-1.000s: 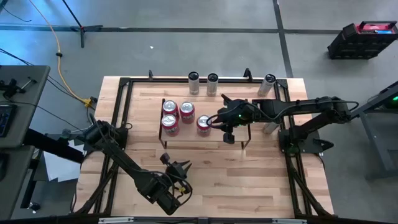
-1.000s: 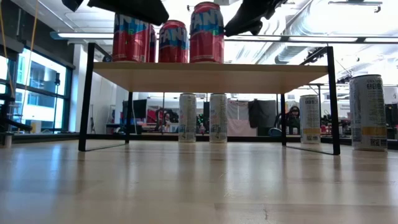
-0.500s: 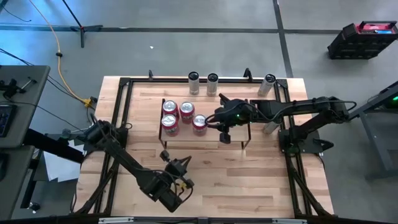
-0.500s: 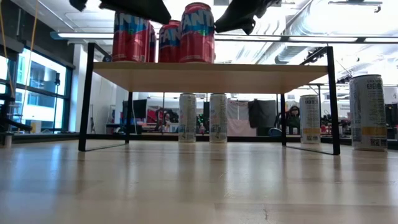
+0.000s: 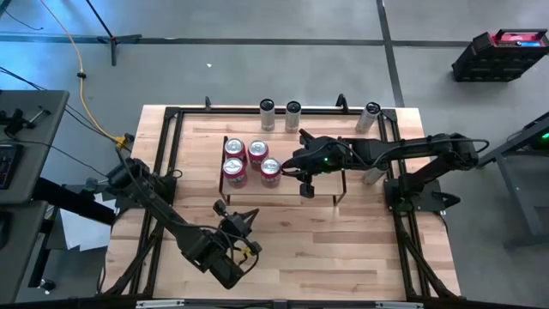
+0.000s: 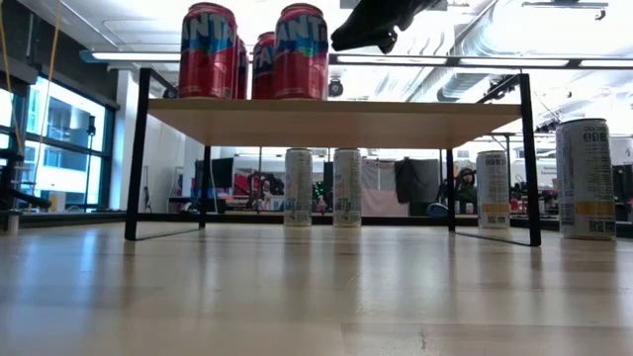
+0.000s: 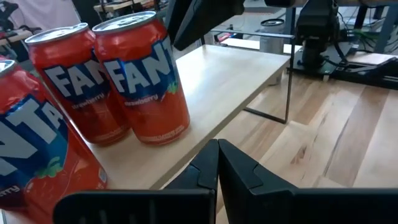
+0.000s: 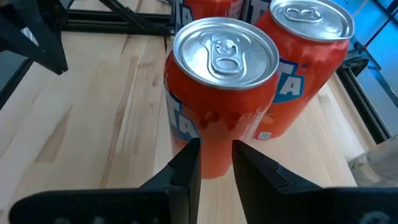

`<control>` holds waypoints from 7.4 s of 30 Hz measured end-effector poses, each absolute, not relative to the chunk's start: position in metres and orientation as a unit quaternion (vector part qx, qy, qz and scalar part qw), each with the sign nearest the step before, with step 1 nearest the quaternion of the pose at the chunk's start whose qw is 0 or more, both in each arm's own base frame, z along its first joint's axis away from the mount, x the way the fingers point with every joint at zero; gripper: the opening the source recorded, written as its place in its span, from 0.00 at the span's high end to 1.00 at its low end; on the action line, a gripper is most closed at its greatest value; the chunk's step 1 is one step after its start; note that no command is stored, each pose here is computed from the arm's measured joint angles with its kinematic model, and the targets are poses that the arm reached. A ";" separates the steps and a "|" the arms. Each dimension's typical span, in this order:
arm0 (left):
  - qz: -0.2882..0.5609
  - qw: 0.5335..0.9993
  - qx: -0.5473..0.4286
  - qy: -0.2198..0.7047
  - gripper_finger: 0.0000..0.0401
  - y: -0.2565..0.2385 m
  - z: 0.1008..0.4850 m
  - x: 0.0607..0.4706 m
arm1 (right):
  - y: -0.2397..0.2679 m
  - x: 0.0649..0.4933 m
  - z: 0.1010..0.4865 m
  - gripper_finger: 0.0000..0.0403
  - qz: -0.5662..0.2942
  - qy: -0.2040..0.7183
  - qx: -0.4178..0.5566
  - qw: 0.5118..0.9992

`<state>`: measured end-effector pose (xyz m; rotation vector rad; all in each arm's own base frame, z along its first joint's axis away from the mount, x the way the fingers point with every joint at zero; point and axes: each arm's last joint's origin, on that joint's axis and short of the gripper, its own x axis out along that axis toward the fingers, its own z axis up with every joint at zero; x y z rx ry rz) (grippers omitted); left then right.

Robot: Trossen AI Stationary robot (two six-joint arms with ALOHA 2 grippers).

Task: Place canned beverage on shelf
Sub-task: Put the red soda can on the shelf aligned with the other red soda can, then adjust the red soda can on the shelf

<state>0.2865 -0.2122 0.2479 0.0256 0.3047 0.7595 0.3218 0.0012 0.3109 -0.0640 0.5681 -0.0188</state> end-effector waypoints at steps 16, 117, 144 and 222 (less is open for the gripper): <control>0.346 0.919 0.015 0.189 1.00 -0.216 0.246 0.283 | -0.003 0.327 0.312 0.81 -0.026 0.258 -0.054 0.964; 0.333 0.920 0.044 0.200 1.00 -0.188 0.299 0.262 | -0.004 0.351 0.310 0.81 -0.016 0.183 -0.068 0.981; 0.329 0.922 0.041 0.202 1.00 -0.179 0.311 0.260 | -0.005 0.351 0.309 0.81 -0.040 0.188 -0.074 0.979; 0.322 0.911 0.017 0.257 1.00 -0.055 0.399 0.203 | -0.071 0.352 0.309 1.00 -0.064 0.175 -0.037 0.982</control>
